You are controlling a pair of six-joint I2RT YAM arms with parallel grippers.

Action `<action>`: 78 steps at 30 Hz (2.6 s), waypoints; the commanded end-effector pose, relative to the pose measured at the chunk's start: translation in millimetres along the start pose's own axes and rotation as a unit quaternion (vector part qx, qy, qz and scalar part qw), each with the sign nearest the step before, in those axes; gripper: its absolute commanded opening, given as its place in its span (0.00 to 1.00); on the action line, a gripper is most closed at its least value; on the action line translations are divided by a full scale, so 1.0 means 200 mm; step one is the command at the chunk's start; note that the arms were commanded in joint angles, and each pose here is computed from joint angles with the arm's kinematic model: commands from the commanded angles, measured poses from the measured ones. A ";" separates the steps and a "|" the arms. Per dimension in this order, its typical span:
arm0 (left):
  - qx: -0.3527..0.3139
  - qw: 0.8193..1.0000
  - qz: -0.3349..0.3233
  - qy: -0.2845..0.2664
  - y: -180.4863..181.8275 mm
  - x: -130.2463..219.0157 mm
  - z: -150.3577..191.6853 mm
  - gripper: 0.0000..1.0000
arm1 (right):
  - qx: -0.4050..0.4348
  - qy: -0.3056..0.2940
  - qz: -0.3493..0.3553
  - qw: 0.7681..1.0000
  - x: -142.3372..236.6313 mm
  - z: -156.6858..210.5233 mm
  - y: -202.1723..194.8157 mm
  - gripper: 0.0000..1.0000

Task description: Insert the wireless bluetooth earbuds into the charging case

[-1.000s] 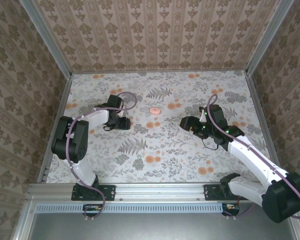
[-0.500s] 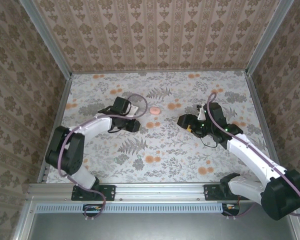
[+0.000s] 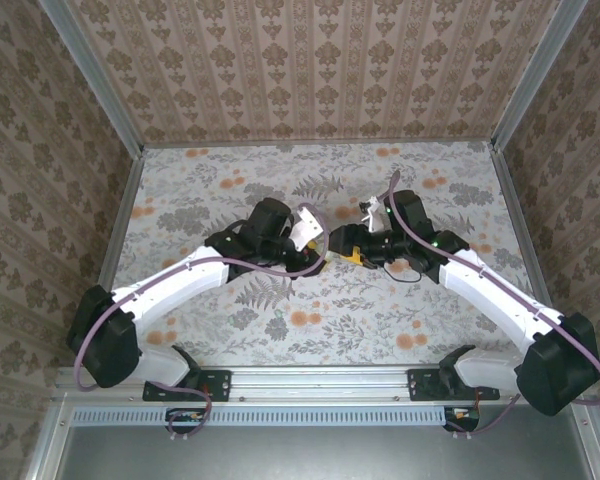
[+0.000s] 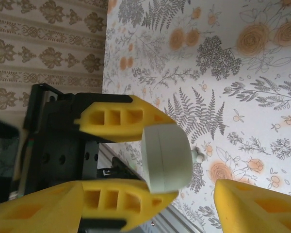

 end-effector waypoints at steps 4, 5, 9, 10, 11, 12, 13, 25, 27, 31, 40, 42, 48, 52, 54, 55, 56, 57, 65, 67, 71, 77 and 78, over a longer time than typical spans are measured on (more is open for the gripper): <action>-0.032 0.997 0.025 -0.060 -0.04 0.06 -0.16 0.26 | 0.000 0.023 -0.008 1.000 -0.01 0.04 0.02 0.72; -0.032 0.997 0.027 -0.063 -0.04 0.06 -0.17 0.26 | -0.002 0.024 -0.007 1.000 -0.01 0.04 0.01 0.72; -0.039 0.996 0.034 -0.075 -0.06 0.07 -0.19 0.26 | -0.007 0.028 -0.009 1.000 -0.02 0.06 0.00 0.67; -0.041 0.996 0.037 -0.076 -0.06 0.07 -0.19 0.26 | -0.008 0.030 -0.010 0.999 -0.03 0.06 0.00 0.65; -0.043 0.995 0.039 -0.076 -0.07 0.07 -0.20 0.26 | -0.008 0.030 -0.011 0.999 -0.03 0.06 0.00 0.62; -0.044 0.995 0.040 -0.076 -0.07 0.06 -0.20 0.27 | -0.009 0.031 -0.011 0.999 -0.03 0.06 0.00 0.57; -0.045 0.995 0.041 -0.076 -0.07 0.06 -0.20 0.27 | -0.010 0.030 -0.012 0.999 -0.04 0.05 0.00 0.53; -0.051 0.995 0.021 -0.077 -0.07 0.09 -0.21 0.39 | -0.032 0.027 -0.011 0.999 -0.06 0.04 -0.01 0.23; -0.050 0.996 -0.004 -0.079 -0.05 0.12 -0.21 0.49 | -0.038 0.020 -0.019 0.999 -0.06 0.03 0.00 0.21; -0.052 0.988 -0.071 -0.125 -0.02 0.25 -0.24 0.72 | -0.061 -0.004 -0.043 0.997 -0.02 0.02 0.03 0.21; -0.021 0.947 -0.141 -0.287 0.05 0.54 -0.13 0.79 | -0.173 -0.076 -0.172 0.967 0.08 -0.08 0.18 0.23; -0.035 0.942 -0.129 -0.308 0.03 0.55 -0.13 0.79 | -0.189 -0.088 -0.188 0.960 0.10 -0.09 0.20 0.23; -0.044 0.945 -0.065 -0.317 -0.02 0.42 -0.18 0.77 | -0.219 -0.107 -0.217 0.945 0.14 -0.10 0.24 0.23; -0.052 0.942 -0.036 -0.329 -0.03 0.35 -0.24 0.76 | -0.230 -0.110 -0.223 0.941 0.15 -0.08 0.24 0.23; -0.049 0.941 -0.024 -0.334 -0.02 0.32 -0.27 0.75 | -0.234 -0.112 -0.224 0.940 0.16 -0.08 0.23 0.23; -0.050 0.939 -0.015 -0.339 -0.03 0.30 -0.28 0.73 | -0.235 -0.113 -0.225 0.939 0.17 -0.08 0.23 0.23; -0.050 0.938 -0.008 -0.344 -0.02 0.29 -0.30 0.72 | -0.236 -0.112 -0.225 0.939 0.17 -0.07 0.23 0.23; -0.048 0.937 -0.004 -0.346 -0.02 0.29 -0.31 0.71 | -0.237 -0.114 -0.224 0.938 0.17 -0.07 0.22 0.23; -0.039 0.934 0.009 -0.354 0.01 0.25 -0.34 0.61 | -0.243 -0.111 -0.229 0.936 0.18 -0.06 0.22 0.23; -0.037 0.935 0.011 -0.353 0.00 0.24 -0.34 0.59 | -0.243 -0.110 -0.230 0.936 0.18 -0.06 0.23 0.23; -0.033 0.937 0.011 -0.349 0.01 0.23 -0.32 0.60 | -0.243 -0.111 -0.232 0.935 0.19 -0.06 0.23 0.23; -0.026 0.938 0.014 -0.346 0.02 0.21 -0.32 0.66 | -0.243 -0.111 -0.232 0.935 0.19 -0.06 0.23 0.23; -0.026 0.938 0.015 -0.346 0.02 0.21 -0.32 0.66 | -0.243 -0.111 -0.231 0.936 0.19 -0.06 0.23 0.23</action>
Point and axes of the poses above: each hand's point on the last joint's axis, 136 mm out from that joint toward the fingers, its own x axis back along the fingers, its own y axis along the line the jaws close on, z = x × y, the point moved 6 cm from there along x, back along the fingers, and after that the axes turned 13 degrees about -x, right-handed, at the moved point
